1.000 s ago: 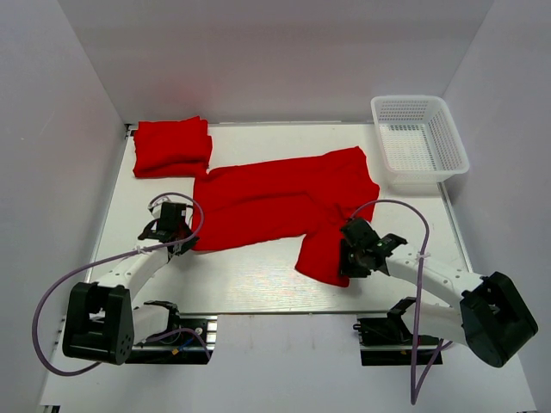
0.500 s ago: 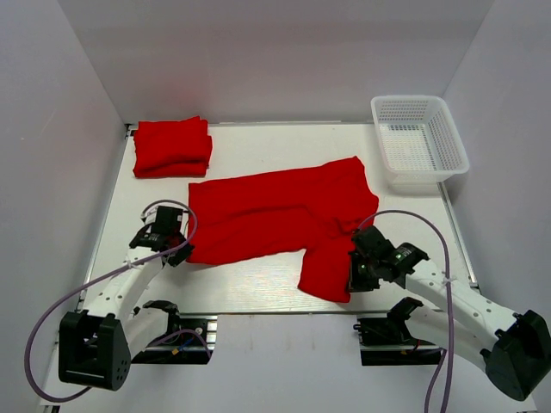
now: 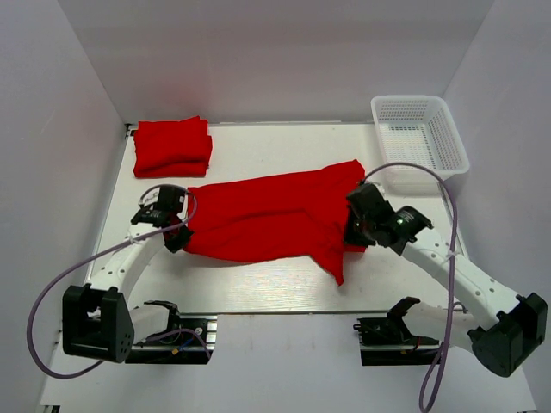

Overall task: Fold and stack the t-shirts
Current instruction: Fold the other side of the tshirt into a rectangle

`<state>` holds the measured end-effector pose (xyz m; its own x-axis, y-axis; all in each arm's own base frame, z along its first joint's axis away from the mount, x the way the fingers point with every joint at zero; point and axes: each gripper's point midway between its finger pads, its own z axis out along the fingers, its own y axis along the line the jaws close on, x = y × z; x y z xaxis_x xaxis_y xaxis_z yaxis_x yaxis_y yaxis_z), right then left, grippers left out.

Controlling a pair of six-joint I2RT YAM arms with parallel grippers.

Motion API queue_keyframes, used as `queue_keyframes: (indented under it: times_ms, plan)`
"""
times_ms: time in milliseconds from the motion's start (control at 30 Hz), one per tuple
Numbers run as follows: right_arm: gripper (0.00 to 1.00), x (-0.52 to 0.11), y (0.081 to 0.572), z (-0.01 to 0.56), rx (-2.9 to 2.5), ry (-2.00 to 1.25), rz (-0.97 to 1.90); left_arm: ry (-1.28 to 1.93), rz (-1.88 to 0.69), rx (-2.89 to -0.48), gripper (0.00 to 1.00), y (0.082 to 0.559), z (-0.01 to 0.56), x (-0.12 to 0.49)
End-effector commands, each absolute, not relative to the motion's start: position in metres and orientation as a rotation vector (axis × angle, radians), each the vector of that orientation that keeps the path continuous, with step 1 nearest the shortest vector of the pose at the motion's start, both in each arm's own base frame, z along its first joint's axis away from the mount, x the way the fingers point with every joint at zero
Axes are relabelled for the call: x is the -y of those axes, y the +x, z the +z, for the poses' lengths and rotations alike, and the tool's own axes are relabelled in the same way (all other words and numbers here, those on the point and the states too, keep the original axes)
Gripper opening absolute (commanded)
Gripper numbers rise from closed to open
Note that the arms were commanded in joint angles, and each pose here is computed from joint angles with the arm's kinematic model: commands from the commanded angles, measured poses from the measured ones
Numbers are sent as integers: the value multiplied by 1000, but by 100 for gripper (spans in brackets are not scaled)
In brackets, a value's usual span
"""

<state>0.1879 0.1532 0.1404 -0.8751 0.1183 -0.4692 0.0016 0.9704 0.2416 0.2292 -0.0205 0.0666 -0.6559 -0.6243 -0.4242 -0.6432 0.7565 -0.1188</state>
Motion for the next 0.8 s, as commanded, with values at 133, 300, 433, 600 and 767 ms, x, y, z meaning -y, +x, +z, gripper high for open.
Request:
queue_keyframes:
  times_ms: [133, 300, 433, 600, 767]
  plan:
    - [0, -138, 265, 182, -2414, 231, 138, -986, 140, -2462, 0, 269, 82, 13]
    - [0, -135, 302, 202, -2355, 287, 118, -1034, 169, -2433, 0, 288, 88, 7]
    - [0, -123, 329, 205, -2336, 338, 76, -1087, 194, -2413, 0, 299, 88, -3]
    - [0, -118, 354, 206, -2335, 348, 68, -1118, 217, -2421, 0, 308, 82, -9]
    - [0, -115, 370, 197, -2366, 338, 67, -1112, 227, -2380, 0, 331, 88, -15]
